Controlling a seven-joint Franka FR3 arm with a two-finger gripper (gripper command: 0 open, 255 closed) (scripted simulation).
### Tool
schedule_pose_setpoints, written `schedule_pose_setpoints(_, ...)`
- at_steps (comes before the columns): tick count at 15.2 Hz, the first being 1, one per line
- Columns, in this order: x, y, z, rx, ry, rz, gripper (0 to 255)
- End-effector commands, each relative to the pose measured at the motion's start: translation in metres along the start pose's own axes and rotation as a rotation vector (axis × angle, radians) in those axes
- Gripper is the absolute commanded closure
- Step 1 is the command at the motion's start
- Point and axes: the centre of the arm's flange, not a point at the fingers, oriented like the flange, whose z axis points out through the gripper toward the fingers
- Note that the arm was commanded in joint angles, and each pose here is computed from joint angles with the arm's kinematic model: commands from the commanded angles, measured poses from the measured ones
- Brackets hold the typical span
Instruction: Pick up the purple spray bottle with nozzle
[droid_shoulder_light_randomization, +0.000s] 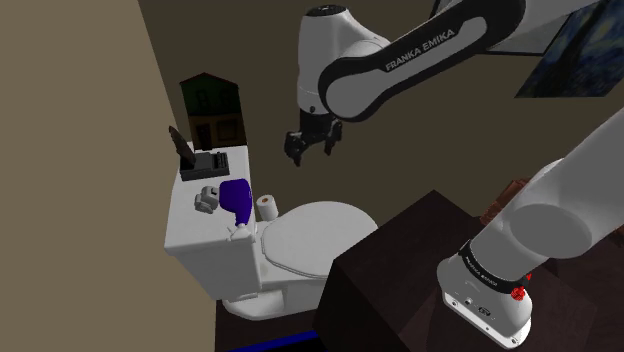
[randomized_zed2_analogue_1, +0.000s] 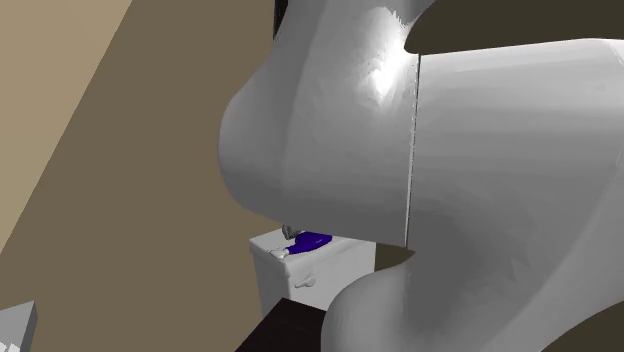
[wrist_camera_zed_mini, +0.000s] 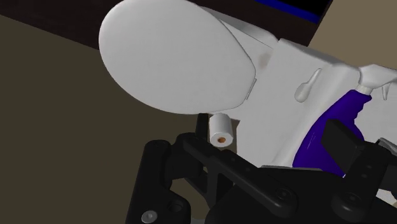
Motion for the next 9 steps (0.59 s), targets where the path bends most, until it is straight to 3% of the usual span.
schedule_pose_setpoints(1,0.009,-0.016,0.017,0.003,-0.002,0.009,0)
schedule_pose_setpoints(9,0.041,-0.085,0.090,0.009,-0.012,0.041,0)
